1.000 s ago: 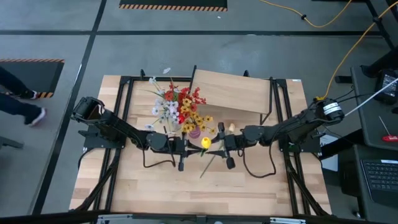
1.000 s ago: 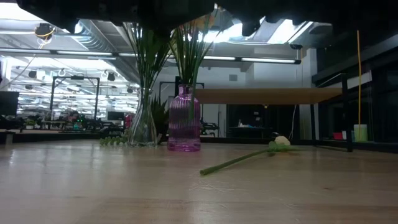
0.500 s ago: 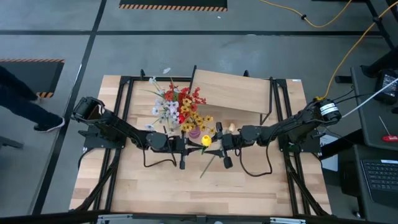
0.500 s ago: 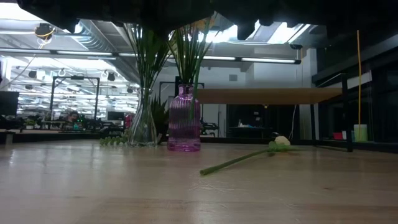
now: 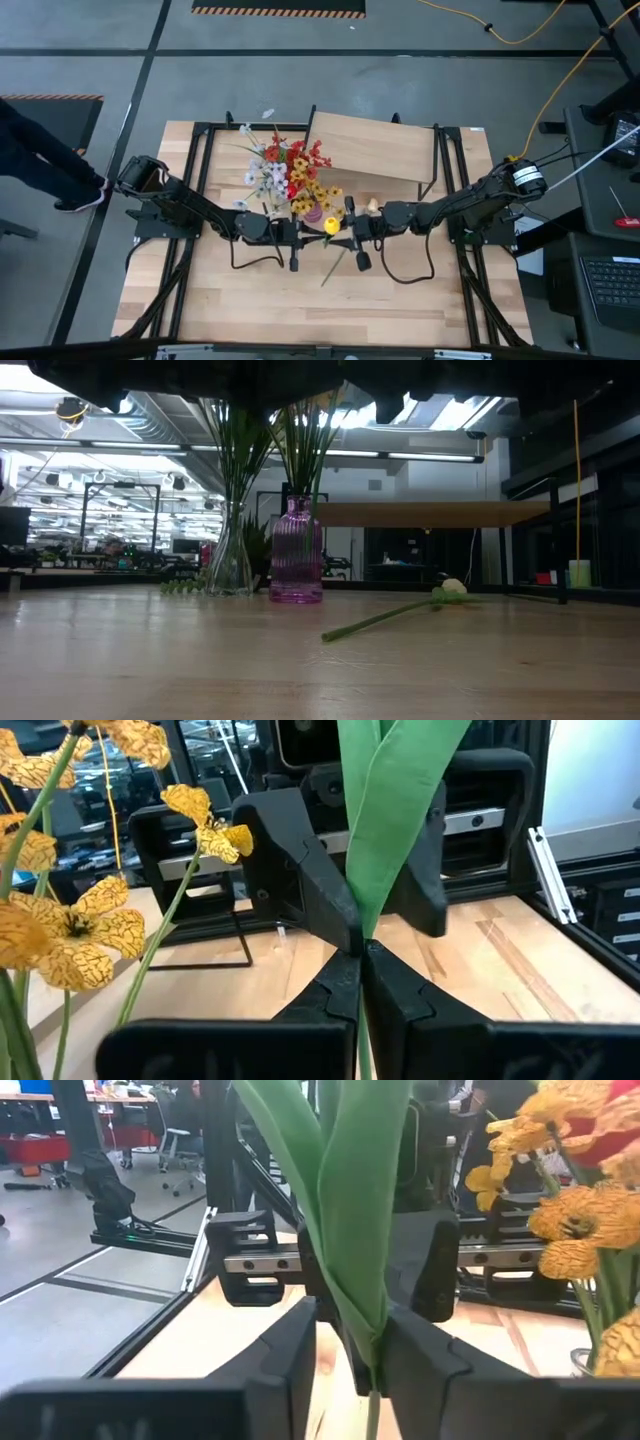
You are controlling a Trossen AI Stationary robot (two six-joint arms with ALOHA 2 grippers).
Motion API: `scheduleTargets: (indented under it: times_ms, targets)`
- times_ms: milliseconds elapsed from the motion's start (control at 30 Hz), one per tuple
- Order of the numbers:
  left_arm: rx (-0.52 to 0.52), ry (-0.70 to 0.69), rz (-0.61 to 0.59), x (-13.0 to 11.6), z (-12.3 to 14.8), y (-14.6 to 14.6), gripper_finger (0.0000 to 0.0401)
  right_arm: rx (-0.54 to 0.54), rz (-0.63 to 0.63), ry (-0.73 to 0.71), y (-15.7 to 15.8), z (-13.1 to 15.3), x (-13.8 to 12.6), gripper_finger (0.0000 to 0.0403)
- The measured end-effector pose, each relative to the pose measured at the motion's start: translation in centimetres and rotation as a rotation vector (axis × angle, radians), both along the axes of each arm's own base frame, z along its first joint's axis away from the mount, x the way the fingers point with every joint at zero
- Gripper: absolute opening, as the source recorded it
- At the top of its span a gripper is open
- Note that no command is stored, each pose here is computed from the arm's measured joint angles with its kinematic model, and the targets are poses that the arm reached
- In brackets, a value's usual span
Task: Pick and place flowers into a vace then onto a shelf
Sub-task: Put the yellow flower into the violet vase
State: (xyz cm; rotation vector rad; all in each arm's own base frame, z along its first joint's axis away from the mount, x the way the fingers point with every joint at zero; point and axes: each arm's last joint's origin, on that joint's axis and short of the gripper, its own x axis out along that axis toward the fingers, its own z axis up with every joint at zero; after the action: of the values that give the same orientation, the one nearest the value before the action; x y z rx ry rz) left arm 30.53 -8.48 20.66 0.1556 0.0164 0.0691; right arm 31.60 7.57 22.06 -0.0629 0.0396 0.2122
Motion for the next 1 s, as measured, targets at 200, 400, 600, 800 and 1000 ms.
scheduleTargets:
  times_ms: [200, 400, 600, 800, 1000]
  targets:
    - [-0.005, -0.002, -0.004, 0.0, 0.0, 0.0, 0.0002, -0.030, -0.001, -0.003, 0.0, 0.0, 0.0, 0.0051]
    - [-0.007, -0.001, -0.010, -0.1, 0.0, -0.4, 0.0006, -0.053, 0.002, -0.007, 0.0, 0.0, 0.0, 0.0012]
    - [0.001, 0.014, 0.035, -0.7, -0.1, -1.8, 0.0037, -0.067, 0.016, -0.015, 0.1, 0.5, -0.3, 0.0007]
    - [0.012, 0.025, 0.103, -2.1, -0.2, -4.5, 0.0080, -0.098, 0.016, -0.058, 0.0, 1.6, -0.8, 0.0006]
    - [-0.004, 0.036, 0.151, -4.1, -0.2, -7.3, 0.0096, -0.178, -0.003, -0.098, -0.1, 2.0, -0.9, 0.0006]
